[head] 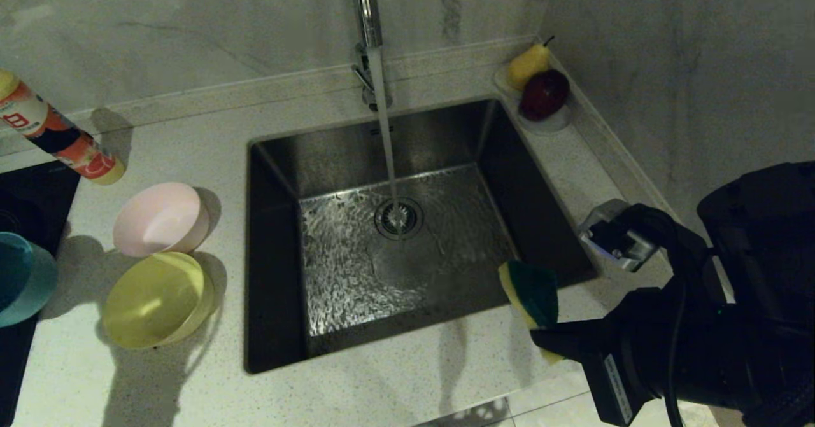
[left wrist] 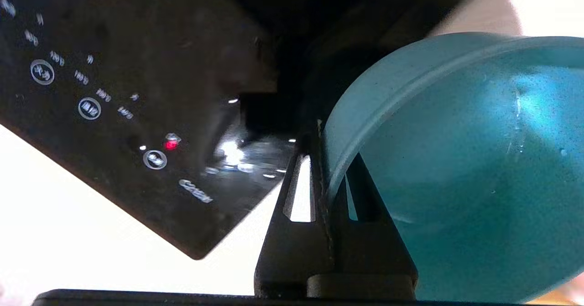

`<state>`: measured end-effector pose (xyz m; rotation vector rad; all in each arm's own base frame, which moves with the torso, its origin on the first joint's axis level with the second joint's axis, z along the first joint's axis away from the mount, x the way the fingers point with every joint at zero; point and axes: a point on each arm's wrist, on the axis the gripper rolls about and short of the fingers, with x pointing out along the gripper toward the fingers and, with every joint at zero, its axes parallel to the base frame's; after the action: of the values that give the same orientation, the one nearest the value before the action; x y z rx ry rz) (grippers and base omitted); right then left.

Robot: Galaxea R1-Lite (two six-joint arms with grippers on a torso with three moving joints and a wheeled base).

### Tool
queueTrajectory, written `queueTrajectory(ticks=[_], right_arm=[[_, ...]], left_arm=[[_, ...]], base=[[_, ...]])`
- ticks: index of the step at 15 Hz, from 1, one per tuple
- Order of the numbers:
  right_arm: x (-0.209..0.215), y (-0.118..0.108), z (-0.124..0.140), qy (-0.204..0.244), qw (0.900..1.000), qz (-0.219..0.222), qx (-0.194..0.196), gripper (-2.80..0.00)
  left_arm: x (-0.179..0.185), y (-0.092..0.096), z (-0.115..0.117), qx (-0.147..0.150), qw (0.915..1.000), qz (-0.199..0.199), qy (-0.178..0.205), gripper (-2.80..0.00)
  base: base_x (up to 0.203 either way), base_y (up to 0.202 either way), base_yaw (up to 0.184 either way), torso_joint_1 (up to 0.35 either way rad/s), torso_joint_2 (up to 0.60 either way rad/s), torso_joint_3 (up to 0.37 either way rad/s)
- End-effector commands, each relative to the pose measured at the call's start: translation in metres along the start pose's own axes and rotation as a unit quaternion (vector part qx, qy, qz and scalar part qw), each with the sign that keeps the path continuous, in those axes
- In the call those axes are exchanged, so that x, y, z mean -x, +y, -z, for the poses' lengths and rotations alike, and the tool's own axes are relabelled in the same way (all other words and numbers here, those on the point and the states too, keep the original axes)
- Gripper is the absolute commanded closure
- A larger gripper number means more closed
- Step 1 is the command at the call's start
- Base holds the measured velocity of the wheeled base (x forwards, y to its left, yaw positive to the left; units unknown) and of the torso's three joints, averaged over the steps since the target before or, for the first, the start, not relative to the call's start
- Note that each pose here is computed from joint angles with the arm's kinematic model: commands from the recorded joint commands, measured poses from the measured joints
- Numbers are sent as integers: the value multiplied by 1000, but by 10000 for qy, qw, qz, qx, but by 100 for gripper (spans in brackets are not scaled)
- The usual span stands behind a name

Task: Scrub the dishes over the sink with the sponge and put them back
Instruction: Pick up a bowl and the sponge

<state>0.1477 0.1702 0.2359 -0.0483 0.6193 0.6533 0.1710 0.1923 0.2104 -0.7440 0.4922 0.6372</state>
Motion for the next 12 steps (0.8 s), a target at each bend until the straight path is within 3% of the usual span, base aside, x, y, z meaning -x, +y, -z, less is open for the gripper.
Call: queueTrajectory(ticks=[1, 3, 5, 9, 12], right_arm=[[-1, 0, 1, 19, 10000, 6, 2, 0], [-1, 0, 1, 39, 10000, 5, -1, 0], [0, 0, 1, 29, 10000, 1, -2, 0], [3, 0, 1, -29, 10000, -6, -16, 0], [5, -1, 1, -49, 10000, 4, -18, 0]], left_arm=[[44, -18, -7, -89, 9973, 318, -657, 0], [83, -35, -7, -189, 9920, 673, -1054, 0], [119, -59, -8, -393, 9868, 1126, -1097, 0], [152, -114, 2, -981, 9700, 2192, -387, 0], [138, -149, 13, -1400, 9591, 2461, 85, 0]], base=[[0, 0, 0, 0, 0, 0], [0, 0, 0, 0, 0, 0], [0, 0, 0, 0, 0, 0], [0, 0, 0, 0, 0, 0], [0, 0, 0, 0, 0, 0]])
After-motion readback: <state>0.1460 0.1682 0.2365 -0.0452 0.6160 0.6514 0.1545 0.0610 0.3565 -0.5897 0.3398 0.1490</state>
